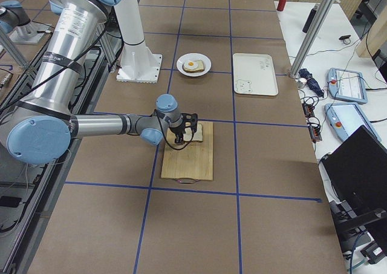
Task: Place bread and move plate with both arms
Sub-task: 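Close the right gripper on the edge of the bread slice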
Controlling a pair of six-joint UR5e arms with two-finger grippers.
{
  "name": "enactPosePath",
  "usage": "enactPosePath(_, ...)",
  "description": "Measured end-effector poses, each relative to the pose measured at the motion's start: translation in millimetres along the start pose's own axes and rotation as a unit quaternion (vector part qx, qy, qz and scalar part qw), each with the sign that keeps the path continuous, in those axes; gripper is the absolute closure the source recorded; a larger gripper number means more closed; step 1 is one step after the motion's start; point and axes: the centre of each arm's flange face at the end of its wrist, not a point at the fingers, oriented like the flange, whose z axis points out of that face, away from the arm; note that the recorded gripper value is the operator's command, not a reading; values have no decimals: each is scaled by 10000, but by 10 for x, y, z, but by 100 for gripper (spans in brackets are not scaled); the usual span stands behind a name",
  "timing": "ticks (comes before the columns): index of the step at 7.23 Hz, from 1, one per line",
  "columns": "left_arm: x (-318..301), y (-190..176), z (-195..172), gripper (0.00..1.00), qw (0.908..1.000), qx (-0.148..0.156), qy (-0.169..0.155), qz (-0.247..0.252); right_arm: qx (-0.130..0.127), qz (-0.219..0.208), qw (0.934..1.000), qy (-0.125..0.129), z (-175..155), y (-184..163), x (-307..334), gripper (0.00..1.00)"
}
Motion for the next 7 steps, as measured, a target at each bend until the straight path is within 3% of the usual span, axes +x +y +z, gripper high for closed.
enactPosePath(5,2,-2,-2,2,10000,3,0,2,-52,-121,9999,15,61,84,-63,40)
enactPosePath(7,3,-2,-3,2,10000,3,0,3,-48,-151,9999,45,81,107,-65,52)
